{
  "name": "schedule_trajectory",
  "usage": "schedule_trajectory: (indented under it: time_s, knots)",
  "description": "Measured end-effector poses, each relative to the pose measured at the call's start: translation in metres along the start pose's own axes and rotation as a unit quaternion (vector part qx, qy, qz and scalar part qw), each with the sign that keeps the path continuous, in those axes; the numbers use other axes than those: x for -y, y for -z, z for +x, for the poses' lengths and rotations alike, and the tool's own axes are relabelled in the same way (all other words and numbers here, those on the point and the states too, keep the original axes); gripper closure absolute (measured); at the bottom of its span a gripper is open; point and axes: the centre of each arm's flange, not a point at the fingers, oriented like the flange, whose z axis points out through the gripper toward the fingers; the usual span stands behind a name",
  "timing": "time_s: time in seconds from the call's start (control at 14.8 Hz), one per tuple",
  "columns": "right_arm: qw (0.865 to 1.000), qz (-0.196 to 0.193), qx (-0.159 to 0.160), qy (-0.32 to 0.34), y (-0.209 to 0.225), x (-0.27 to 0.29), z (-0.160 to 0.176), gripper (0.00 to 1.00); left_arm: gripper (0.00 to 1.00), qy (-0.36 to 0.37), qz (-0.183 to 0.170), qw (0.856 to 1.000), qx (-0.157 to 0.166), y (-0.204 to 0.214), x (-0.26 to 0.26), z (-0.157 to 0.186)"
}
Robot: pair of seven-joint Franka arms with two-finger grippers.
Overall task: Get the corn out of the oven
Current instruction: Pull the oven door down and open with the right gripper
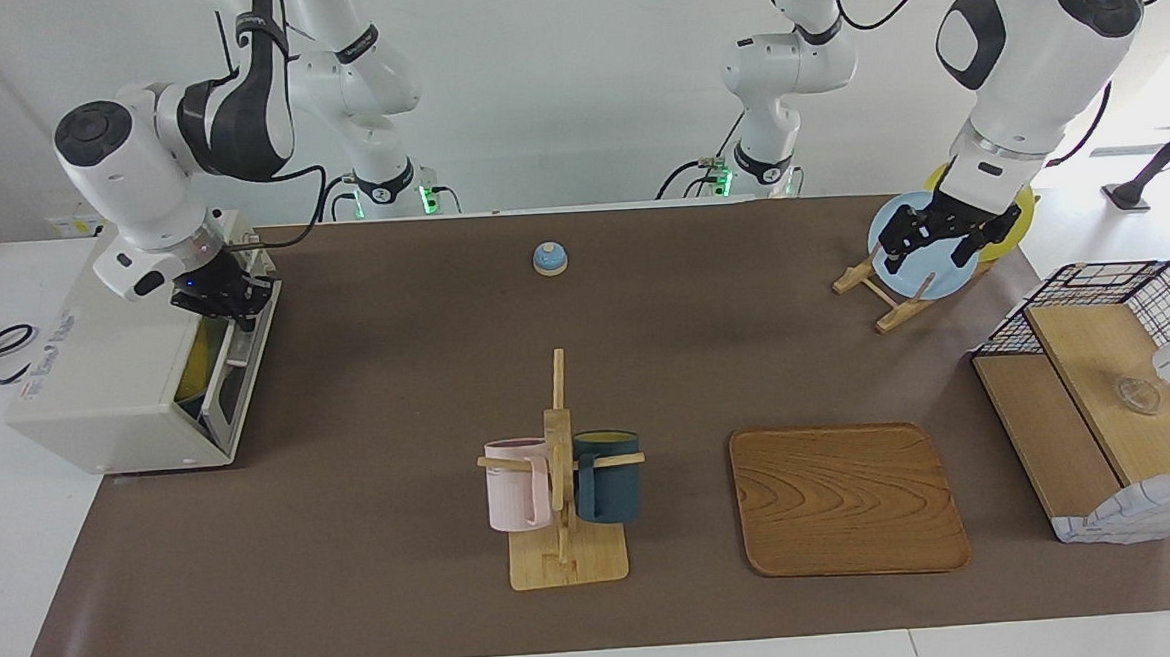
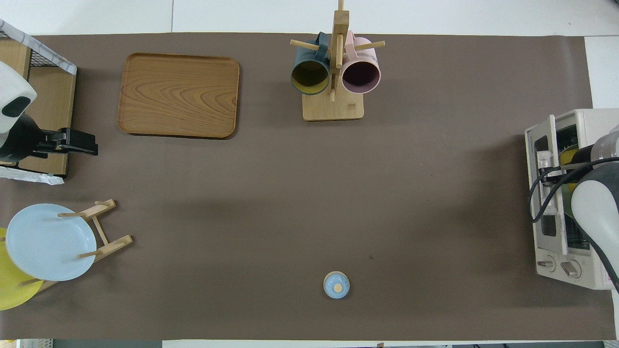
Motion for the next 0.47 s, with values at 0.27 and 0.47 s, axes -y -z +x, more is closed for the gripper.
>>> schedule_trajectory:
  time_s: [0.27,0.47]
  knots:
    - [1.0,0.005,0.002,0.003,-0.013,0.023,0.006,0.99,0.0,0.0,0.0,1.0,0.0,0.0,0.0,0.0]
    - [1.0,0.007,0.008,0.009,-0.025,0.038,0.011,0.99,0.0,0.0,0.0,1.0,0.0,0.0,0.0,0.0]
